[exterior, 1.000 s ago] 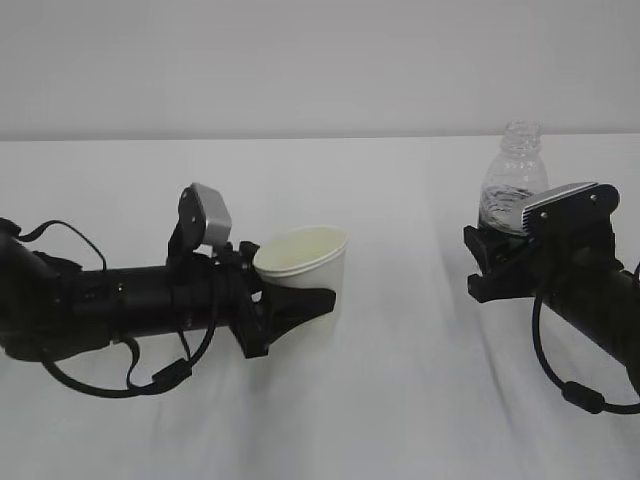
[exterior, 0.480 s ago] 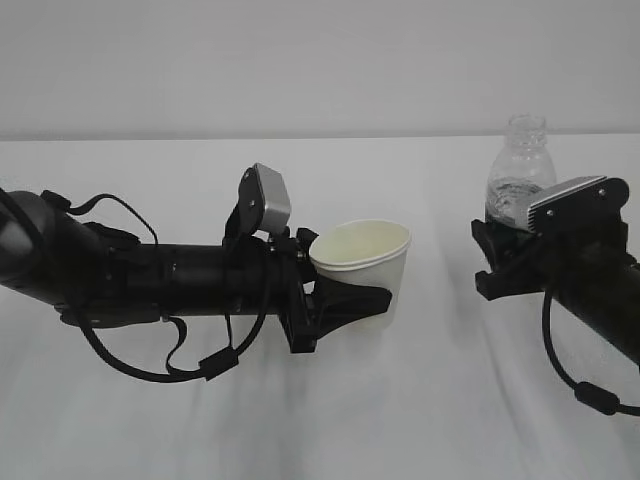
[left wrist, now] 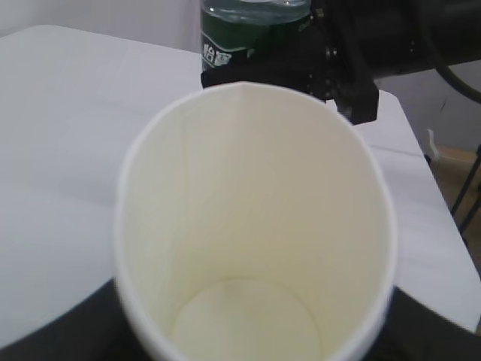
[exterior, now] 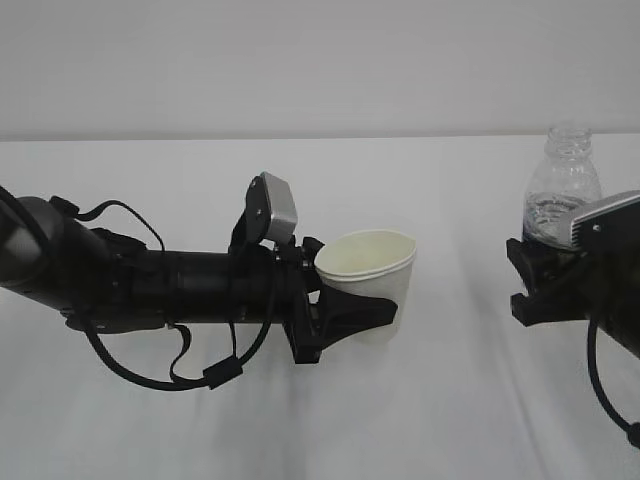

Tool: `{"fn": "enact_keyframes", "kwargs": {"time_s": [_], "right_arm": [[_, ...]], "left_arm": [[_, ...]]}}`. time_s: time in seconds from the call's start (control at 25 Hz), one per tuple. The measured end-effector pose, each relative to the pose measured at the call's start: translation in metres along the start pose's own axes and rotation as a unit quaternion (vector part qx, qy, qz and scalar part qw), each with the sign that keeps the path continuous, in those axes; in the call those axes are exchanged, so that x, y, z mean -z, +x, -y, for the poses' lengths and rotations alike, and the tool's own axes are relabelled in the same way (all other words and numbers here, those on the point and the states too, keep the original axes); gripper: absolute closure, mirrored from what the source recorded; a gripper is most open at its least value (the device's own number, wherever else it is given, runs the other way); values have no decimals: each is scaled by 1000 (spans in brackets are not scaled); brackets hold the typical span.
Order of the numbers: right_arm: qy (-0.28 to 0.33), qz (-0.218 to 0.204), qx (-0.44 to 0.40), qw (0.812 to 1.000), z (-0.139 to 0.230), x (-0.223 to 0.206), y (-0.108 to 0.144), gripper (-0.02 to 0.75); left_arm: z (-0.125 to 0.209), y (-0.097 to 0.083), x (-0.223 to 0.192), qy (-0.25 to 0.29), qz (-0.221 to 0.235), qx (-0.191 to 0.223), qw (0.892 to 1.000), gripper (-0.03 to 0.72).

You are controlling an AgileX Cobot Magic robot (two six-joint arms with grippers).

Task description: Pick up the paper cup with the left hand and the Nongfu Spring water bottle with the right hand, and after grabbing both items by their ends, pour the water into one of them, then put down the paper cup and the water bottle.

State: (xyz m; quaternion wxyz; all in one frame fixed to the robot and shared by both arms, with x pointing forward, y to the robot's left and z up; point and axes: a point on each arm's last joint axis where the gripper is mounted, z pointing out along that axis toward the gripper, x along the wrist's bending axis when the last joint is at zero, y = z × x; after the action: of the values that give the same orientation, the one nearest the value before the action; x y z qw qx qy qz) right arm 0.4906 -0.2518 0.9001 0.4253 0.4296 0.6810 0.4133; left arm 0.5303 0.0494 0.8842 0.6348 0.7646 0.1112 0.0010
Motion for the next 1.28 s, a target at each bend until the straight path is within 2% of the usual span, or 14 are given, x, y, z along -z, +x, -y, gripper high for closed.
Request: {"fn": "enact_keyframes", "kwargs": {"time_s": [0.16,0.4,0.76,0.92,1.28], "right_arm": [[9,16,-14,1000,3,18,-2,300],[-17,33,-32,999,-13,29,-8,300],[-7,39,-40,998,-27,38,-12,300],[16,33,-28,999,-34,32,-14,300],[26,31,5,999,-39,31,-16,301]], "left_arm": [[0,-9,-7,2,16,-3,1000,259],[0,-17,-13,3,28,-6,1000,259],[0,-17,-13,3,28,-6,1000,259],[0,-17,-13,3,28,-6,1000,259],[-1,-16,-14,0,23,3,1000,259]]}}
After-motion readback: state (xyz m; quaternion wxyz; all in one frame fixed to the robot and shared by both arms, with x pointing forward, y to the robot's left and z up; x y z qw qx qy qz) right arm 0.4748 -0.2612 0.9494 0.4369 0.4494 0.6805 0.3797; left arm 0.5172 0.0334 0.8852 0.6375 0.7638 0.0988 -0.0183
